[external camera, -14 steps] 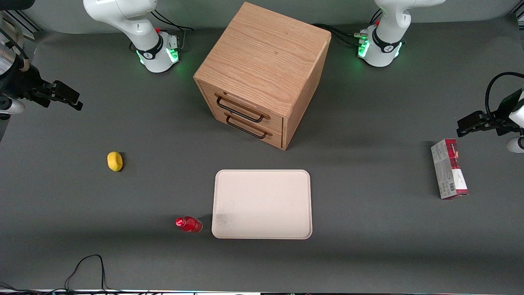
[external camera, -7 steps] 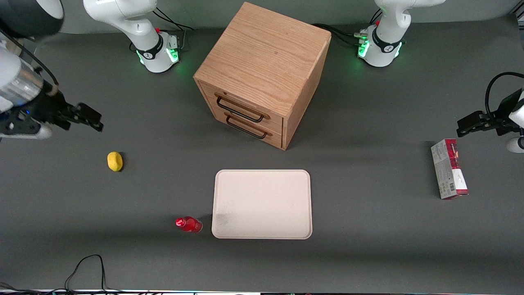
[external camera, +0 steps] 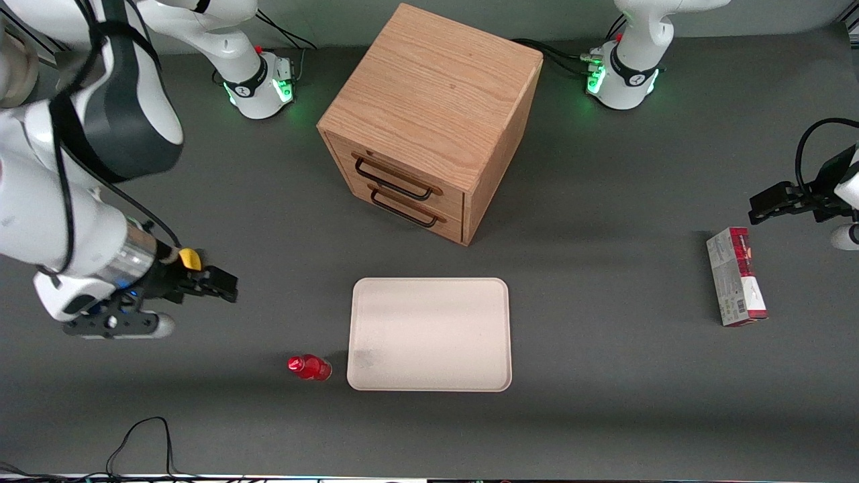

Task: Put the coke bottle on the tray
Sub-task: 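Move the open right gripper toward the red Coca-Cola bottle beside the tray, then lower the right gripper over the bottle and close it around the bottle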

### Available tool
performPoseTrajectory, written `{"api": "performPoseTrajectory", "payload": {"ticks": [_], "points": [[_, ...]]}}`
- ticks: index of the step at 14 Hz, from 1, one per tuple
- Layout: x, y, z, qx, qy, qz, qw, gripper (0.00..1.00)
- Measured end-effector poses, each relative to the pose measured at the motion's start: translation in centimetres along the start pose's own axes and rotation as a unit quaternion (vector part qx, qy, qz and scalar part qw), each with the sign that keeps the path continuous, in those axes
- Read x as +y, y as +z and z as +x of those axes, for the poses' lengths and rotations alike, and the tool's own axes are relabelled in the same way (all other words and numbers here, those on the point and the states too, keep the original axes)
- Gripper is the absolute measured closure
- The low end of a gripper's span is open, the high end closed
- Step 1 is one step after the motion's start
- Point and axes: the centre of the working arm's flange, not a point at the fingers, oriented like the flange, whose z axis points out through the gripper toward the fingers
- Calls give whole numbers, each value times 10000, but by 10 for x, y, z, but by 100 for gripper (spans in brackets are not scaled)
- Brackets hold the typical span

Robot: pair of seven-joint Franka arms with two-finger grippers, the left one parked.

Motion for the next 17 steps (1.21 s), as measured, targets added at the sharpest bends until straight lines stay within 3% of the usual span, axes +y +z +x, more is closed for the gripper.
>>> {"api": "performPoseTrajectory", "payload": {"ticks": [4,6,13,17], "points": [[-34,92,26,84,-409,-169,9990,0],[-36,129,30,-11,-481,-253,9985,0],[-35,196,47,319,-528,-190,9979,0],[-36,226,48,391,-601,-219,9972,3]]}}
